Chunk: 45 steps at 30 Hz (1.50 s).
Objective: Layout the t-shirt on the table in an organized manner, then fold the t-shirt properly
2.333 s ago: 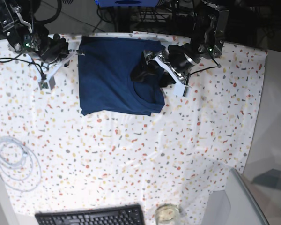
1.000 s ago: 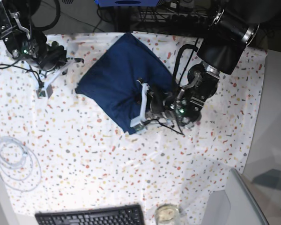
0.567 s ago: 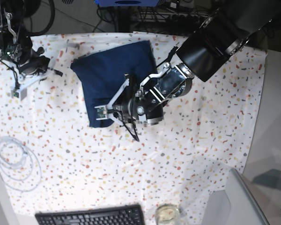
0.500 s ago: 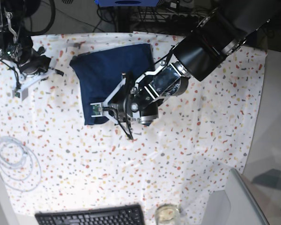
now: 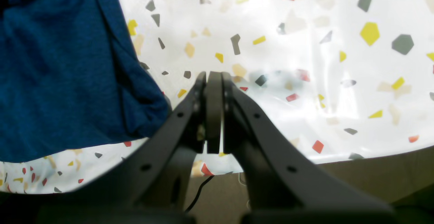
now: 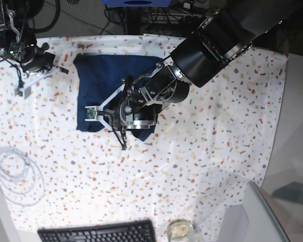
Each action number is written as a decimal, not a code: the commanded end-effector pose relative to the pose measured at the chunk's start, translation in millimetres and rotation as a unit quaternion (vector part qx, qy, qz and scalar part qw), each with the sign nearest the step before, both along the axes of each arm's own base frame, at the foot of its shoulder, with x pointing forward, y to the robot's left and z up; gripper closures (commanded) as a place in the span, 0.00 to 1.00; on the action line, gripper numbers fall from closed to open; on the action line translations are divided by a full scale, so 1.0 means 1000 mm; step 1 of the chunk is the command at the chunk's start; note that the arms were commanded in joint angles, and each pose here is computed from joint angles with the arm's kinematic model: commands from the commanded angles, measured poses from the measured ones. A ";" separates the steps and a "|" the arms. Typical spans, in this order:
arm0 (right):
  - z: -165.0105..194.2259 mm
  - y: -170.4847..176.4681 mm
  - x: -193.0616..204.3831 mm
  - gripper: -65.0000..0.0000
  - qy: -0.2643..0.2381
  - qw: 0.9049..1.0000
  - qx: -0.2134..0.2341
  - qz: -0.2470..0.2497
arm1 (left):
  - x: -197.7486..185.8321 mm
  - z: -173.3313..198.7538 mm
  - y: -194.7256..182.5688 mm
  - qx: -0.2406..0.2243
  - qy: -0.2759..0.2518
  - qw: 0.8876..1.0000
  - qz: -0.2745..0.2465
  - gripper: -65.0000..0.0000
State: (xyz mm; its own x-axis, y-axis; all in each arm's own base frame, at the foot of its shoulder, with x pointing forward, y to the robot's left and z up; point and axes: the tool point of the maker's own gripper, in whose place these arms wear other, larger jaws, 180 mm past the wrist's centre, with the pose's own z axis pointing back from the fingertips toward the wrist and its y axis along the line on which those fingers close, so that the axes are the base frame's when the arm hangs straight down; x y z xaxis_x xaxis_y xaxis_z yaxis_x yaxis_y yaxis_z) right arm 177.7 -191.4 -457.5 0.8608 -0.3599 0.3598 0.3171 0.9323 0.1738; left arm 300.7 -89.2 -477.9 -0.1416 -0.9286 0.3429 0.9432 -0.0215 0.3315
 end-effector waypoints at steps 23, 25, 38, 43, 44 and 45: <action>0.007 -0.006 0.009 1.00 -0.017 1.000 -0.008 0.001 | 0.027 0.020 -0.003 0.001 -0.028 1.000 -0.007 0.26; 0.007 -0.006 0.009 1.00 -0.018 1.000 -0.008 0.001 | 0.030 0.023 -0.004 0.000 -0.032 0.999 -0.007 0.11; 0.009 -0.006 0.013 1.00 -0.021 1.000 -0.008 0.001 | 0.076 0.082 0.018 0.025 -0.128 0.991 0.006 0.00; 0.011 -0.003 0.018 1.00 -0.028 1.000 -0.006 0.005 | 0.081 0.110 0.018 0.015 -0.161 0.987 0.011 0.00; 0.011 -0.003 0.018 1.00 -0.028 1.000 -0.006 0.005 | 0.079 0.111 0.019 0.015 -0.162 0.987 0.012 0.00; 0.011 -0.003 0.018 1.00 -0.028 1.000 -0.006 0.005 | 0.076 0.110 0.020 0.013 -0.162 0.987 0.012 0.00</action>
